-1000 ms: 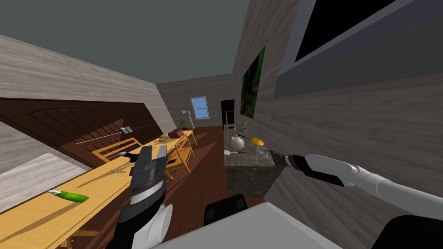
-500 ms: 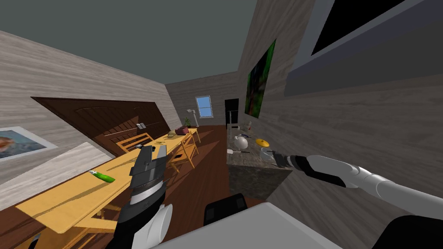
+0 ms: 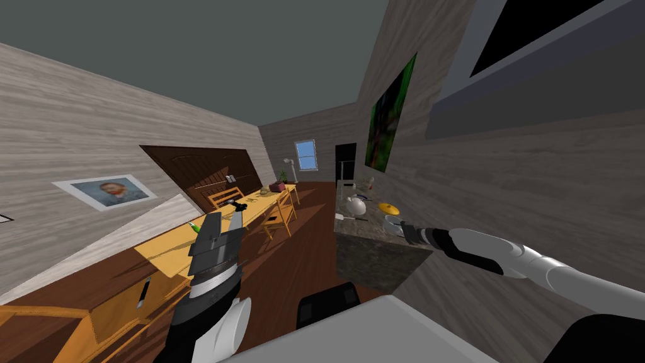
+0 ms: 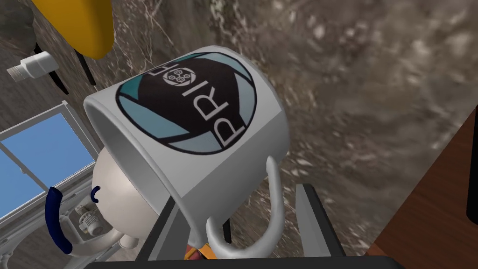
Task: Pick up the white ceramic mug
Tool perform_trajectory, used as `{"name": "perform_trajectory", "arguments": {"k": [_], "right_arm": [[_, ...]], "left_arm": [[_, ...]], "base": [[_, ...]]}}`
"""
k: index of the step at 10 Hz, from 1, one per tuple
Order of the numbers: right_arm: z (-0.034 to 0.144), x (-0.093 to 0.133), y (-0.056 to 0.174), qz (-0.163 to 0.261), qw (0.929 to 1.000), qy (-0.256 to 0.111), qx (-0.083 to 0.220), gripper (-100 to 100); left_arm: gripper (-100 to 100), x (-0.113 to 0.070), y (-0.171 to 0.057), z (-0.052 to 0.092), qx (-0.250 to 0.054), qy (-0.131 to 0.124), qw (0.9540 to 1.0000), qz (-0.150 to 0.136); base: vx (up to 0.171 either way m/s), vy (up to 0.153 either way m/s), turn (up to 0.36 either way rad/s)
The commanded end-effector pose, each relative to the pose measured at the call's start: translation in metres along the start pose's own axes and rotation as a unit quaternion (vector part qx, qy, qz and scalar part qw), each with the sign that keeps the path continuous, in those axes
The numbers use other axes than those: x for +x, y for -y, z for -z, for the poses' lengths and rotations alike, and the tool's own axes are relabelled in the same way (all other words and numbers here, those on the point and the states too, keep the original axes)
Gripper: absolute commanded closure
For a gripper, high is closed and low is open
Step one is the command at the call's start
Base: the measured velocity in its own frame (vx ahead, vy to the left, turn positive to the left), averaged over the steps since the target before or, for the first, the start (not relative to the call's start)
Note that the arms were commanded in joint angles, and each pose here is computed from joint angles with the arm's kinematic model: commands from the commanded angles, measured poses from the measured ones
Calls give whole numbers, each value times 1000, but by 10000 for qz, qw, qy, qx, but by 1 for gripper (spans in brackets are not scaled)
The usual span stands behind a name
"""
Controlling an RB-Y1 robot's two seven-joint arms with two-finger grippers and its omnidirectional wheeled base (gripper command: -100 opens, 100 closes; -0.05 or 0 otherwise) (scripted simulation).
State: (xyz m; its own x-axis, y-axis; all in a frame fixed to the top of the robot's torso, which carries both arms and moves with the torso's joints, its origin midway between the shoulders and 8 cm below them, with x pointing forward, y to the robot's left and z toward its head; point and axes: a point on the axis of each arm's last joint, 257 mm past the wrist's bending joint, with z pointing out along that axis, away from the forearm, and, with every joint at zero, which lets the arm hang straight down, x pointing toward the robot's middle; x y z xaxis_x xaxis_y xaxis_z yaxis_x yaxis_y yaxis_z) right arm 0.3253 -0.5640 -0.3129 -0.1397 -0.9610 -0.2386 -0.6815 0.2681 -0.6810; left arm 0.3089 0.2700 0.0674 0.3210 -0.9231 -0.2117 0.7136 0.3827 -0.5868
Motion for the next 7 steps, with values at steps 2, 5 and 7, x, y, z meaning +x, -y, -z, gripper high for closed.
{"name": "perform_trajectory", "arguments": {"k": [2, 5, 7], "right_arm": [[0, 0, 1, -6, 10000, -3, 15, 100], [0, 0, 1, 1, 10000, -4, 12, 0], [2, -11, 1, 127, 9998, 121, -41, 100]], "left_arm": [[0, 0, 0, 0, 0, 0, 10000, 0], [0, 0, 0, 0, 0, 0, 10000, 0], [0, 0, 0, 0, -1, 0, 10000, -1]], "base": [[0, 0, 0], [0, 0, 0], [60, -8, -209]]}}
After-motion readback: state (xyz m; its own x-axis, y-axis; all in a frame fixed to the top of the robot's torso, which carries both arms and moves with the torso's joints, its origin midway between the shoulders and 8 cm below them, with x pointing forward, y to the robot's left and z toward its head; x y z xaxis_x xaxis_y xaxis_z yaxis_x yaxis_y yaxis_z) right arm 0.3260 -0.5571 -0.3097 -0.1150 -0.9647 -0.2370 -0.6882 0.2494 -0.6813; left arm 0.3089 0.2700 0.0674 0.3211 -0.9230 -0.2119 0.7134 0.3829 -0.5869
